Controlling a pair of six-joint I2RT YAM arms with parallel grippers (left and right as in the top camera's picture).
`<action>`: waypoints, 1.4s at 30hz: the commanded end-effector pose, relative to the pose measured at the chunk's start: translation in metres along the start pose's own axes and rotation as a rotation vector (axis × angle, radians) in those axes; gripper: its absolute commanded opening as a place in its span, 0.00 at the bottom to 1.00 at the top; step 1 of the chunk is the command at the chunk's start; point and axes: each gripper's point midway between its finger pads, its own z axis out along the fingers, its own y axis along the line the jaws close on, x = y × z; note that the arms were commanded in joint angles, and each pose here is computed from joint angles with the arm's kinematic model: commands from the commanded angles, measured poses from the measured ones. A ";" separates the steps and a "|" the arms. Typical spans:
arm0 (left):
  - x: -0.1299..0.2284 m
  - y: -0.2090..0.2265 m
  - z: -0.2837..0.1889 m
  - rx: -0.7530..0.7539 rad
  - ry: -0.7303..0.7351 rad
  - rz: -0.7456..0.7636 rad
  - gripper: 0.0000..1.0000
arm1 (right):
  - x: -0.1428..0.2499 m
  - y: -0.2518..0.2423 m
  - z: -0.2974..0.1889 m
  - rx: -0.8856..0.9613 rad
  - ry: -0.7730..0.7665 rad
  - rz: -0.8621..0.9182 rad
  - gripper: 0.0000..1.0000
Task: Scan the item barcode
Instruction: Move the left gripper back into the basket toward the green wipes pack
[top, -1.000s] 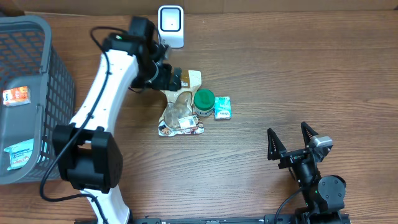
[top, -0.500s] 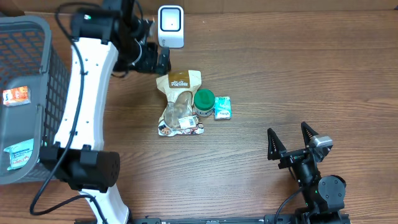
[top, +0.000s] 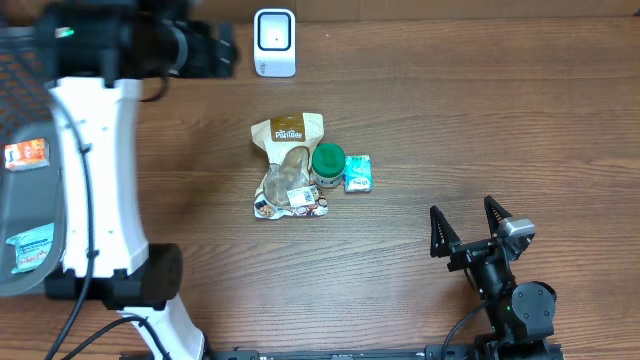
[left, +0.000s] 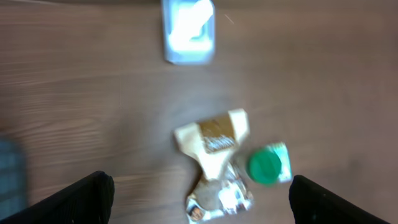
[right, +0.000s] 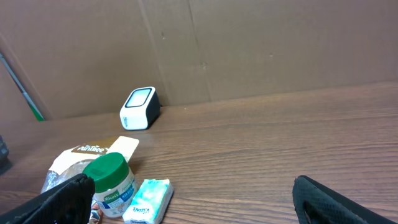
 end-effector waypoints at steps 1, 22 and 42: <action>-0.018 0.053 -0.055 -0.163 -0.160 -0.207 0.93 | 0.001 -0.002 0.000 0.006 -0.008 -0.002 1.00; 0.134 0.306 -0.099 -0.786 0.113 -0.935 0.86 | 0.001 -0.002 0.000 0.006 -0.008 -0.002 1.00; 0.257 0.356 0.051 -0.710 0.426 -0.779 0.87 | 0.001 -0.002 0.000 0.006 -0.008 -0.002 1.00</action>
